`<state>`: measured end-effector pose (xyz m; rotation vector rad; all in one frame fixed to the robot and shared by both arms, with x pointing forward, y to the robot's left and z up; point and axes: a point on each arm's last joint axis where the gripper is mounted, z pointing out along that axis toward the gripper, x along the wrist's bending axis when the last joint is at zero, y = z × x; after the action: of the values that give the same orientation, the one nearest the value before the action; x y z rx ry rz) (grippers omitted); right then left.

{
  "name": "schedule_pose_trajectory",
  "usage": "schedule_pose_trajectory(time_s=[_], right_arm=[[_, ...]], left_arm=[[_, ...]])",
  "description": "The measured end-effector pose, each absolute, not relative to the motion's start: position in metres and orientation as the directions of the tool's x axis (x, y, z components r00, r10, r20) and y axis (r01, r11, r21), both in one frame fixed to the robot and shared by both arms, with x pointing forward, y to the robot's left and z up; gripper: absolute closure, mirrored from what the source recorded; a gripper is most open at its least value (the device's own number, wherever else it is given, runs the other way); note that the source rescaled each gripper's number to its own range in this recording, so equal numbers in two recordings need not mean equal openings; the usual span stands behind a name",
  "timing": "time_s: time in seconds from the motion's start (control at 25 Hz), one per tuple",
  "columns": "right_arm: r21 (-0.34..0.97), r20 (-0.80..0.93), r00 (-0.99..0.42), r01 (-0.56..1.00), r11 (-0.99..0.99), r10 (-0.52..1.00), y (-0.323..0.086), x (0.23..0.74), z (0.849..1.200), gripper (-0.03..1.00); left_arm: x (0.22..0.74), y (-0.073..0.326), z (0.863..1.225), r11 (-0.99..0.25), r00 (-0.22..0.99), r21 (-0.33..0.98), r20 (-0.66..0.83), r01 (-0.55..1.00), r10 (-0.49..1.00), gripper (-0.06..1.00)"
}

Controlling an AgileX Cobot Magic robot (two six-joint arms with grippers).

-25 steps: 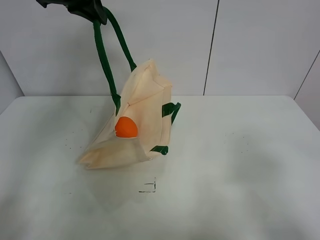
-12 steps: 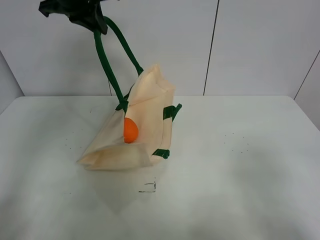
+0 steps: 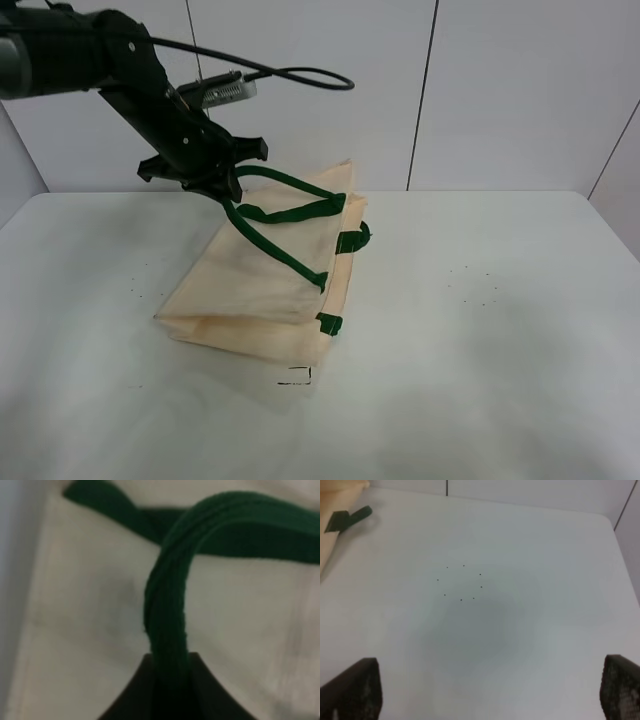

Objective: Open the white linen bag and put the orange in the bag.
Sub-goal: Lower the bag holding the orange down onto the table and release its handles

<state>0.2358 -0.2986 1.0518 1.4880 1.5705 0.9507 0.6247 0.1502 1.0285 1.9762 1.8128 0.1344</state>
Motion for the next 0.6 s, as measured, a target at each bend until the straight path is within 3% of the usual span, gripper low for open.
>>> schedule_pose_trajectory(time_s=[0.16,0.24,0.44,0.6], right_arm=[[0.900,-0.034,-0.034,0.434,0.045,0.999,-0.299,0.236,1.052,-0.03],[0.900,-0.035,-0.034,0.434,0.046,0.999,-0.299,0.236,1.052,-0.03],[0.900,-0.036,-0.034,0.434,0.047,0.999,-0.299,0.236,1.052,-0.03],[0.900,-0.036,-0.034,0.434,0.047,0.999,-0.299,0.236,1.052,-0.03]], left_arm=[[0.621,0.151,1.013,-0.046,0.143,0.382,-0.230,0.923,0.963,0.20],[0.621,0.152,1.013,-0.059,0.153,0.391,-0.214,0.918,0.965,0.08],[0.621,0.167,1.010,-0.152,0.183,0.360,-0.054,0.921,0.982,0.00],[0.622,0.201,1.007,-0.121,0.120,0.278,0.021,0.953,0.993,0.00]])
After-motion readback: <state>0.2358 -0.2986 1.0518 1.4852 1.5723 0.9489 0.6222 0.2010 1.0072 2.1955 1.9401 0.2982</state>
